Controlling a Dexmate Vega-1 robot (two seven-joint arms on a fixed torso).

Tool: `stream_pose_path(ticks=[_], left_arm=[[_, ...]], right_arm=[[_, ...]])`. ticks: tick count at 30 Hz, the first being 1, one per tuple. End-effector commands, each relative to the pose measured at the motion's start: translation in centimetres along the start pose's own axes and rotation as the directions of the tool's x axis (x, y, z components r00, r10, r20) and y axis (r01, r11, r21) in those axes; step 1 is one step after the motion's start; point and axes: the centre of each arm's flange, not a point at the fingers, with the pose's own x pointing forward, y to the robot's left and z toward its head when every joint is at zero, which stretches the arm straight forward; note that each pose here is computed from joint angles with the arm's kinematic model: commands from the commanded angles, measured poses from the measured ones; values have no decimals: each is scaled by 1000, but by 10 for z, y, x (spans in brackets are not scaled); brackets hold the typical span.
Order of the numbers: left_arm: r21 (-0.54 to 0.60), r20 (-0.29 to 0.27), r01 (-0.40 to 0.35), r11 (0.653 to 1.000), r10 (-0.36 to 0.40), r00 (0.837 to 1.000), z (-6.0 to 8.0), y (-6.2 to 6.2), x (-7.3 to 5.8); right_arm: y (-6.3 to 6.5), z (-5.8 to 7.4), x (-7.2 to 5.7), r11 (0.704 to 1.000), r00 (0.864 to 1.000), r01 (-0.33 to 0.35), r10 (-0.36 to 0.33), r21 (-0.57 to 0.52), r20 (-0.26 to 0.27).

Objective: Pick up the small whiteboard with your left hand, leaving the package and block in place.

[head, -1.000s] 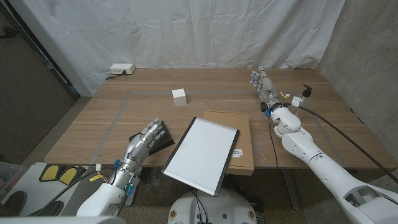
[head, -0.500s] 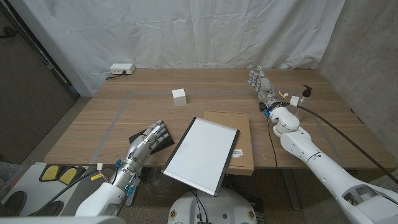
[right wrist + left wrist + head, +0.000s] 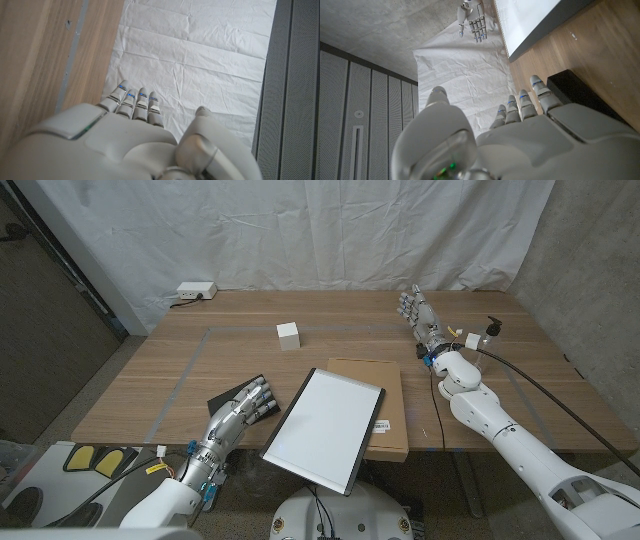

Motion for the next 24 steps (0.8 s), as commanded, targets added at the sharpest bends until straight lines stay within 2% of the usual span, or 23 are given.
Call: stream_pose_path(ticks=[1, 14, 24], left_arm=[[-24, 8, -24, 999, 24, 1000, -3, -11, -19], [-44, 1, -53, 998, 53, 999, -11, -18, -33], [-105, 7, -65, 992, 66, 998, -33, -24, -37]], right_arm=[[3, 1, 1, 1000, 1000, -8, 8, 2, 0], [6, 1, 1, 1000, 1000, -15, 15, -4, -3], [6, 2, 2, 1000, 1000, -13, 13, -11, -7]])
